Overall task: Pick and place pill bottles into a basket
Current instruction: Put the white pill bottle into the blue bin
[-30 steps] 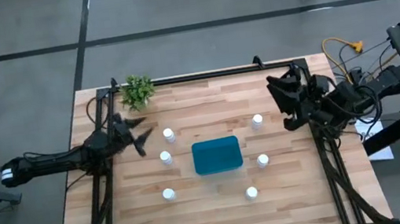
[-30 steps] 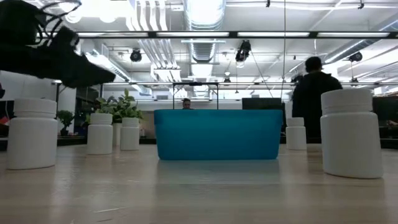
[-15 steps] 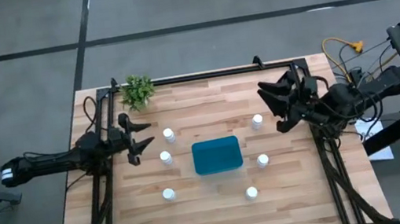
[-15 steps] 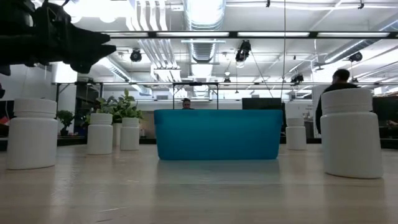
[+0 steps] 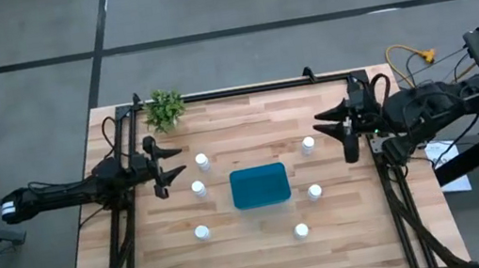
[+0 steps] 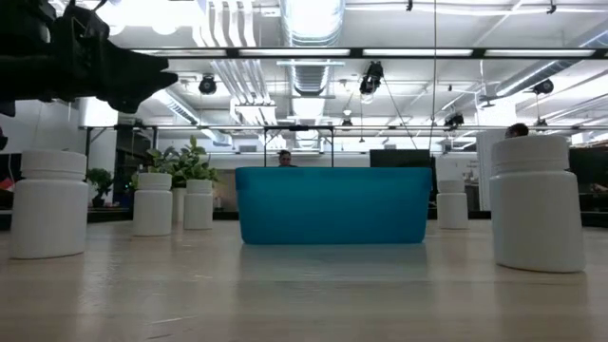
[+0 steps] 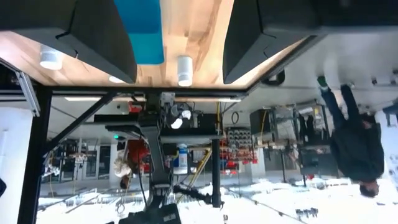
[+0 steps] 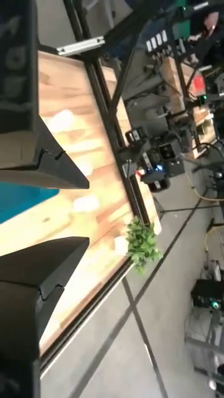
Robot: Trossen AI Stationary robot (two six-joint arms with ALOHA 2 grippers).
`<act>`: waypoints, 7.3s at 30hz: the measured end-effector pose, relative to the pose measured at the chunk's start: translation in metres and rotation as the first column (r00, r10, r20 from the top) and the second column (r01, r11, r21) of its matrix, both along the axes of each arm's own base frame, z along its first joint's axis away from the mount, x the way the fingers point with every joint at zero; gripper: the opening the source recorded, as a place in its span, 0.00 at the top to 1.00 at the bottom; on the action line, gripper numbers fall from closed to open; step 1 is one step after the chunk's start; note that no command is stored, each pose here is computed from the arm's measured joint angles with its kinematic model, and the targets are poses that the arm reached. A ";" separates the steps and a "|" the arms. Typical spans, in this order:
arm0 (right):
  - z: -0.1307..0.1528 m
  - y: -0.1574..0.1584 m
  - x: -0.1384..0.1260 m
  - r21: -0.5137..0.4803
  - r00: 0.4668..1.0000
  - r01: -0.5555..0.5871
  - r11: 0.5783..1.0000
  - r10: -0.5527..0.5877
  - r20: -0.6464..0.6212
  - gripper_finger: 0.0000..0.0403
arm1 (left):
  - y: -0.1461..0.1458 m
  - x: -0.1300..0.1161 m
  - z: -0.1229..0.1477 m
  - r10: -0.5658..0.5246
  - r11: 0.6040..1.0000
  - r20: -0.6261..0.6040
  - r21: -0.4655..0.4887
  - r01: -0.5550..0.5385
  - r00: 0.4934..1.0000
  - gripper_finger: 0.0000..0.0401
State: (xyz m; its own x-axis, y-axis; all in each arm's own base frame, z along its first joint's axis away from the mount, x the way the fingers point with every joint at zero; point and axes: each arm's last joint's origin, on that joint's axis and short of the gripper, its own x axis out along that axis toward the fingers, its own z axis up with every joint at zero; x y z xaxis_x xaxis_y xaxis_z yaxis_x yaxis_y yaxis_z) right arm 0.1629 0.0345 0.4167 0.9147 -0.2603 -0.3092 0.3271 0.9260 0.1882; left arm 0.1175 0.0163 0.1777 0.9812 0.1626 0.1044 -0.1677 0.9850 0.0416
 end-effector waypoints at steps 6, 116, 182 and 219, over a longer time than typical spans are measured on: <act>0.001 0.002 -0.002 0.047 0.995 -0.093 0.995 0.095 -0.028 0.68 | 0.000 -0.001 0.001 0.001 1.000 0.010 0.015 -0.001 1.000 0.45; -0.215 0.028 0.092 0.252 0.355 -0.486 0.837 0.453 -0.818 0.41 | 0.000 -0.001 0.001 0.000 1.000 0.009 0.015 0.000 1.000 0.45; -0.189 0.028 0.100 0.284 0.388 -0.430 0.857 0.459 -0.799 0.62 | 0.000 -0.001 0.001 0.001 1.000 0.009 0.015 -0.001 1.000 0.45; -0.132 -0.027 0.189 0.116 0.397 -0.455 0.883 0.317 -0.861 0.62 | 0.000 -0.001 0.001 0.000 1.000 0.008 0.015 0.000 1.000 0.45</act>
State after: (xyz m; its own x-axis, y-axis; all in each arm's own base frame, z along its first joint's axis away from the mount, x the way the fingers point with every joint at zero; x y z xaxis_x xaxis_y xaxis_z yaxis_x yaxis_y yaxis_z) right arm 0.3517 0.0071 0.2844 0.2350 -0.0466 -0.9709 -0.1412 0.9866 -0.0816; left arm 0.1167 0.0161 0.1787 0.9802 0.1610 0.1151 -0.1681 0.9842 0.0554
